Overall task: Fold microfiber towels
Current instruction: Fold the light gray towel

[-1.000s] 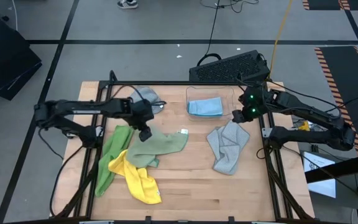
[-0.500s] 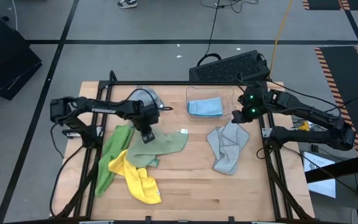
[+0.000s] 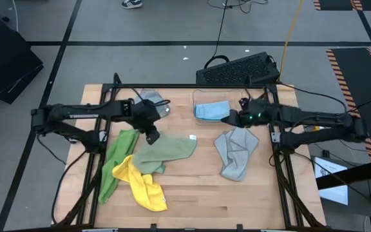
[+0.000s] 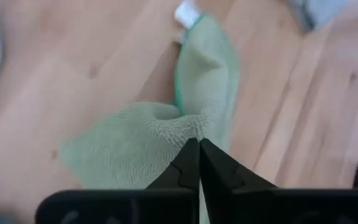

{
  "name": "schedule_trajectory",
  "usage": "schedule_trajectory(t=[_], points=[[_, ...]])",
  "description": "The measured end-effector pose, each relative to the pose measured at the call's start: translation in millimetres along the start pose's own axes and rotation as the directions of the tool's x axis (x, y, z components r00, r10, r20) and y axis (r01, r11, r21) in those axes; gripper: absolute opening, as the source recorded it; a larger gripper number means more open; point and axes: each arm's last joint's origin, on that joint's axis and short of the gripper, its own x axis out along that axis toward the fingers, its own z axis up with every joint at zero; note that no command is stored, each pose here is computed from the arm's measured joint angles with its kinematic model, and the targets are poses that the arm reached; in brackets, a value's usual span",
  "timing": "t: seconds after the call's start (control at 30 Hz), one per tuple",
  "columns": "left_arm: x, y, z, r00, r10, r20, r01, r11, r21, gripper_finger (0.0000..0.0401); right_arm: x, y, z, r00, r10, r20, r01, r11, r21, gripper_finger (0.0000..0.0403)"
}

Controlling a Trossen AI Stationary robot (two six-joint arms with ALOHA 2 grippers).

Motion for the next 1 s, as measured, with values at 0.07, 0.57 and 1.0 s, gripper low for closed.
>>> schedule_trajectory(t=[0.07, 0.57, 1.0], points=[[-7.2, -3.2, -3.7, 0.999, 0.026, 0.030, -0.026, 0.999, 0.021, 0.0013, 10.5, 4.1, -12.8, 0.998, -0.021, 0.053, 0.021, 1.000, 0.010, 0.0134], [-18.4, -33.6, -23.8, 0.998, 0.004, 0.066, -0.018, 0.978, 0.207, 0.0017, 95.1, 6.7, -80.6, 0.997, -0.075, -0.031, 0.079, 0.984, 0.162, 0.0141], [-16.5, -14.7, -57.3, 0.923, 0.359, -0.139, -0.342, 0.930, 0.132, 0.0007, 75.0, -29.7, -112.9, 0.886, -0.449, -0.117, 0.464, 0.856, 0.227, 0.0141]])
